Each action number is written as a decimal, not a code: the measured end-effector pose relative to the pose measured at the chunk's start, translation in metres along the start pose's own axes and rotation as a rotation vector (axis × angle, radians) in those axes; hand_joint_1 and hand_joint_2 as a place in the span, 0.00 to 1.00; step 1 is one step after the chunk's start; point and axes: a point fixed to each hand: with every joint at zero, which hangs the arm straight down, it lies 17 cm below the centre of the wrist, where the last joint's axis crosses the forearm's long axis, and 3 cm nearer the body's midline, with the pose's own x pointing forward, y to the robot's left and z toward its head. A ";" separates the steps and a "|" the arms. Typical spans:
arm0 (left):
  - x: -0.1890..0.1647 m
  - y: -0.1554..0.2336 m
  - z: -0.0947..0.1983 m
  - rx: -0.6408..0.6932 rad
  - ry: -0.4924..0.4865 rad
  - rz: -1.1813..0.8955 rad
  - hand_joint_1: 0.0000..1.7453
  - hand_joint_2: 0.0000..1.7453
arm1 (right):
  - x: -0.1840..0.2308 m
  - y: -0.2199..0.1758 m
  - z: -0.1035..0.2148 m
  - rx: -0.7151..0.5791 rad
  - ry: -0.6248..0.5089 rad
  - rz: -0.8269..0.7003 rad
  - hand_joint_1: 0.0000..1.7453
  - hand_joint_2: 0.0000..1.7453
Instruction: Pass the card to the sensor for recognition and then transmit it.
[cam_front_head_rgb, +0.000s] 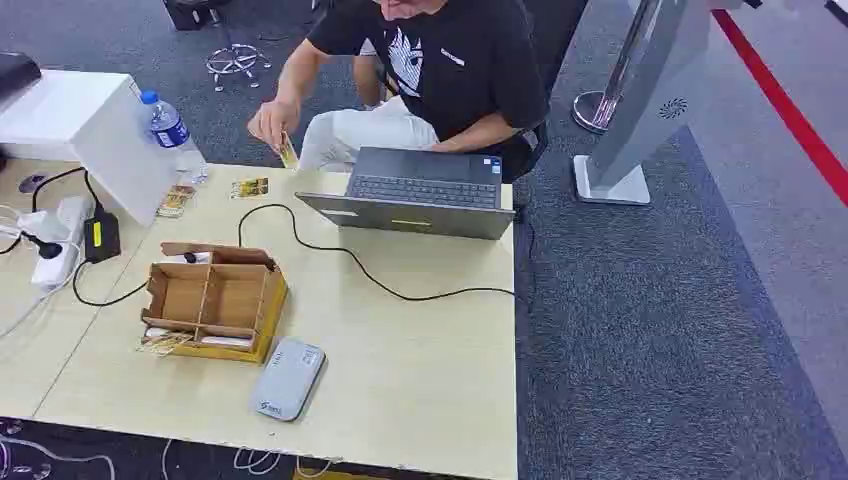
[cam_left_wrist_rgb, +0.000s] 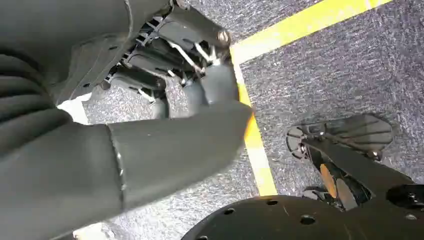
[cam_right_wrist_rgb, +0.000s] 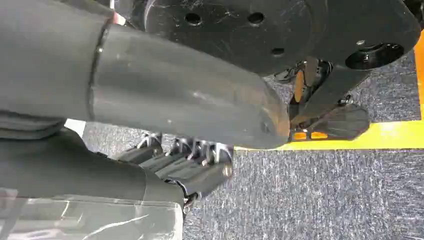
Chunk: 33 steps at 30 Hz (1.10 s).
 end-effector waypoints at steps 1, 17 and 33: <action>0.000 0.000 0.000 0.000 0.000 0.000 0.02 1.00 | 0.000 0.000 0.000 0.000 0.000 0.000 0.00 1.00; 0.057 0.067 -0.001 0.050 -0.125 0.415 0.00 1.00 | 0.049 -0.014 -0.001 0.033 -0.132 -0.310 0.00 1.00; 0.134 0.170 0.023 0.147 -0.459 0.969 0.00 1.00 | 0.111 -0.052 0.009 0.048 -0.349 -0.736 0.00 1.00</action>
